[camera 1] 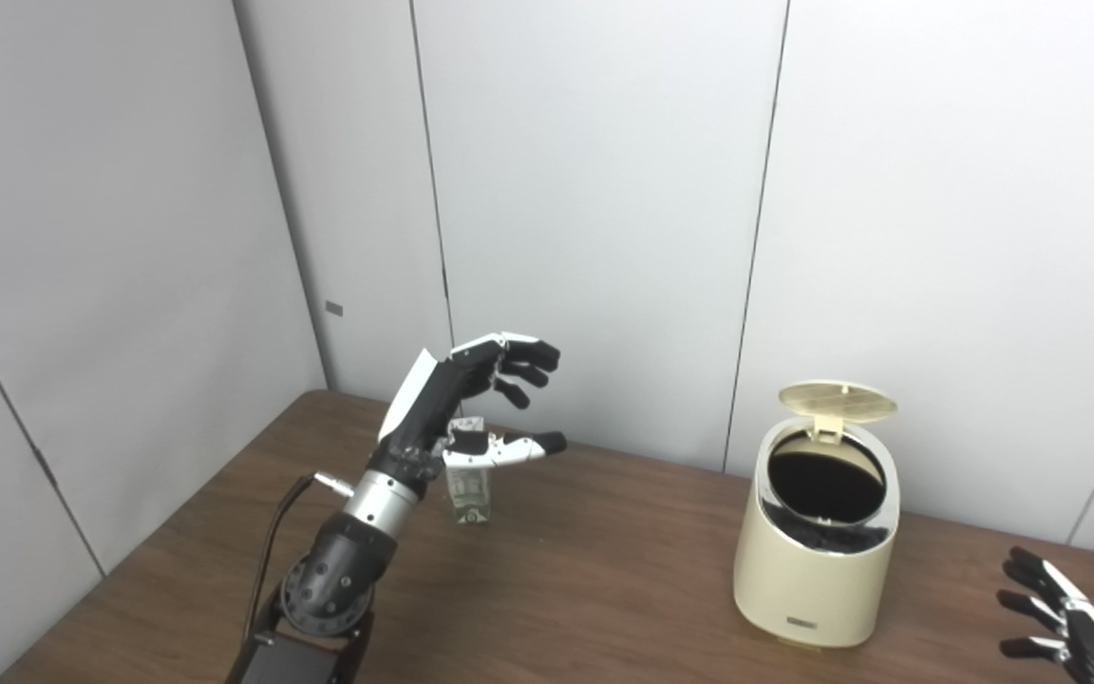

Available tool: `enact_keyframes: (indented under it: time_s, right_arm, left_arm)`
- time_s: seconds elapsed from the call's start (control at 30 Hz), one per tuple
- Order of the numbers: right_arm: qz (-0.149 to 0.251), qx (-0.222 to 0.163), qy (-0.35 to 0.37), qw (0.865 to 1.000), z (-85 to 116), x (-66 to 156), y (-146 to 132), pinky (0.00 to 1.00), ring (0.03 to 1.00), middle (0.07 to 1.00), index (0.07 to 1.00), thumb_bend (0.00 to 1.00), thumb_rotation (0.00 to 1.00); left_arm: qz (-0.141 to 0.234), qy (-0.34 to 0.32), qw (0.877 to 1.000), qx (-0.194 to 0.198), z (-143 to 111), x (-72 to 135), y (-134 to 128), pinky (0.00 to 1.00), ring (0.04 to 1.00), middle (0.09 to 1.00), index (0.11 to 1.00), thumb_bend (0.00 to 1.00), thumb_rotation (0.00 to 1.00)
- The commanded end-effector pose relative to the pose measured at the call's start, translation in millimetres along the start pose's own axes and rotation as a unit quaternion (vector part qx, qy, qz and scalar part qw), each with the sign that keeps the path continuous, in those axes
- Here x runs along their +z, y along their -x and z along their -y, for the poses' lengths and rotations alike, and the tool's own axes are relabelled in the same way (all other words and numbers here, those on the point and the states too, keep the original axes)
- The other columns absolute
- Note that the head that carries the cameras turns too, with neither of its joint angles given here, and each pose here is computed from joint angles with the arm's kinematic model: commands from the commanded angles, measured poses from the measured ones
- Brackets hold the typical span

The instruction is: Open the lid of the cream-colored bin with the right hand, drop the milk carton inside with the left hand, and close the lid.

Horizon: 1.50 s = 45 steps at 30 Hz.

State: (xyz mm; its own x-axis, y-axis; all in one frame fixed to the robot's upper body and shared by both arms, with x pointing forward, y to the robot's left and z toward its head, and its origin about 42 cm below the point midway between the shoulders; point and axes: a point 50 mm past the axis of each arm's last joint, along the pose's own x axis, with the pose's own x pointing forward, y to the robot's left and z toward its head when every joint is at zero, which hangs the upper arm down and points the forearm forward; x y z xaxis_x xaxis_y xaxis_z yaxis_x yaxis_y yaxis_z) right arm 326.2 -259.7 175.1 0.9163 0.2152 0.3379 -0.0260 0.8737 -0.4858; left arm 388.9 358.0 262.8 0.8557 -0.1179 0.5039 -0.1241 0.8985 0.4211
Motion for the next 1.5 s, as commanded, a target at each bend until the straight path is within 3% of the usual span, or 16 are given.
enact_keyframes:
  time_s: [0.0,0.2,0.37,0.73,1.17,1.47]
  right_arm:
    - [0.039,-0.011,0.007,0.999,11,13,-12,0.65,0.828,0.889,0.908,0.72,0.42]
    - [0.036,-0.013,0.007,0.999,14,11,-12,0.63,0.823,0.892,0.906,0.74,0.43]
    - [0.041,-0.013,0.013,0.999,15,10,-14,0.63,0.822,0.901,0.907,0.73,0.43]
    - [0.035,-0.013,0.008,0.999,16,13,-11,0.58,0.796,0.884,0.896,0.74,0.43]
    - [0.039,-0.016,0.006,0.999,18,11,-9,0.58,0.796,0.893,0.895,0.73,0.41]
    - [0.037,-0.016,0.004,0.999,19,12,-9,0.58,0.799,0.895,0.896,0.73,0.4]
  left_arm:
    - [0.07,-0.012,0.997,0.016,-21,23,-22,0.77,0.769,0.717,0.675,0.79,0.07]
    - [0.062,-0.016,0.998,0.016,-28,16,-26,0.84,0.82,0.755,0.645,0.81,0.06]
    - [0.057,-0.019,0.998,0.022,-29,12,-27,0.83,0.818,0.75,0.714,0.85,0.08]
    - [0.033,-0.029,0.999,0.029,-33,4,-22,0.82,0.829,0.793,0.765,0.85,0.1]
    - [0.027,-0.011,0.999,0.021,-34,-4,-23,0.94,0.951,0.943,0.953,0.84,0.1]
    - [0.025,-0.009,1.0,0.012,-33,-9,-24,1.0,0.999,0.99,0.993,0.87,0.13]
